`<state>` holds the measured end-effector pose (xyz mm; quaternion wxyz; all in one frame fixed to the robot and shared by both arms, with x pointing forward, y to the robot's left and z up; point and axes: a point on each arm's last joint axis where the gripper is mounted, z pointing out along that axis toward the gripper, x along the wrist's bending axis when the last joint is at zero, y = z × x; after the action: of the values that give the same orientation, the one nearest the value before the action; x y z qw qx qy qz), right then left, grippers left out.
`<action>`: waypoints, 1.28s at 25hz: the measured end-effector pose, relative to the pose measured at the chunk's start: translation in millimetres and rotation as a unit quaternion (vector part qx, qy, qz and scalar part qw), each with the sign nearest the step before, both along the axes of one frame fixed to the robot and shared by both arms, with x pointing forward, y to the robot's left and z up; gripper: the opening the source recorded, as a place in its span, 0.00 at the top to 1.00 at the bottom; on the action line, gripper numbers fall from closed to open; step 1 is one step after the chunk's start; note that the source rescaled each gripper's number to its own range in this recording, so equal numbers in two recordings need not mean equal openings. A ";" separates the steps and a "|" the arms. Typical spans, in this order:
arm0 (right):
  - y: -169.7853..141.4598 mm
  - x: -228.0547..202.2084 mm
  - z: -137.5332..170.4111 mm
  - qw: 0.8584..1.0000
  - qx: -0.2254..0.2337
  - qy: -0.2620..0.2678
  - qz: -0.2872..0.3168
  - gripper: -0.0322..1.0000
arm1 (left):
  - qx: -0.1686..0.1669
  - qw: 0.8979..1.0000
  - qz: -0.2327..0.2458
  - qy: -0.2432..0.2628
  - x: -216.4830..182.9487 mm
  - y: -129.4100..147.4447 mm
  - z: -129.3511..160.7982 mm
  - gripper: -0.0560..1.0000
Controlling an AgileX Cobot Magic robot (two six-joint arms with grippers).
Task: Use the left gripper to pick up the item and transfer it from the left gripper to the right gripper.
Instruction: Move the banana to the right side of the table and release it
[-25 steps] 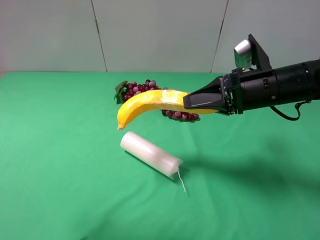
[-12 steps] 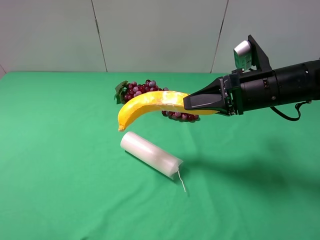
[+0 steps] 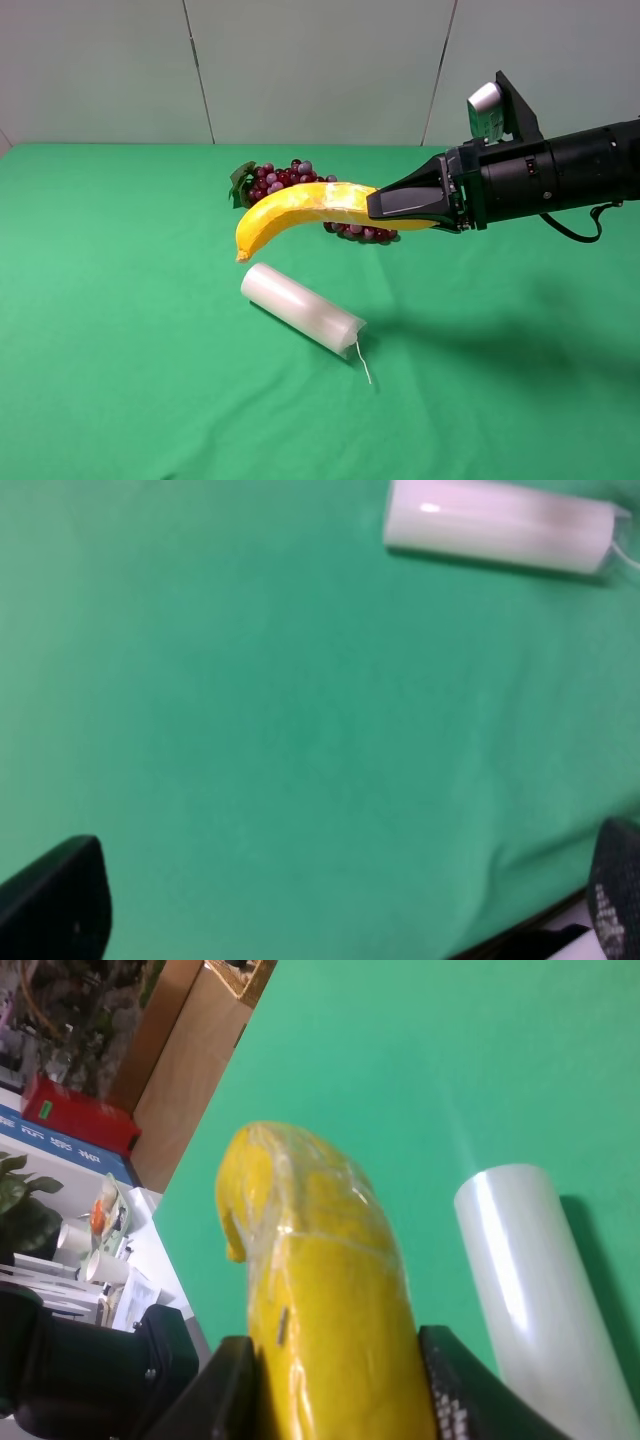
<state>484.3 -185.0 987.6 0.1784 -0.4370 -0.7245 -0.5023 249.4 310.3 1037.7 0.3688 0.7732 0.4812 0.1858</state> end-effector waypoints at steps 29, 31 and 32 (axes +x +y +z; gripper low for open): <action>-31.0 15.4 13.7 0.965 -0.161 -0.094 -0.182 0.97 | 0.001 0.965 0.261 -0.006 -6.0 3.5 0.5 0.07; -37.2 13.8 20.1 0.956 -0.183 -0.110 -0.203 0.97 | 0.002 0.964 0.267 -0.006 -6.2 3.6 0.5 0.07; -40.9 12.5 23.7 0.952 -0.190 -0.115 -0.212 0.97 | 0.002 0.963 0.268 -0.006 -6.2 3.6 0.5 0.07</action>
<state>496.8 -225.9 1011.2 -0.1025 -0.5457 -0.7129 -0.4283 243.1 313.9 1038.2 0.3071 0.6153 0.6685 0.2832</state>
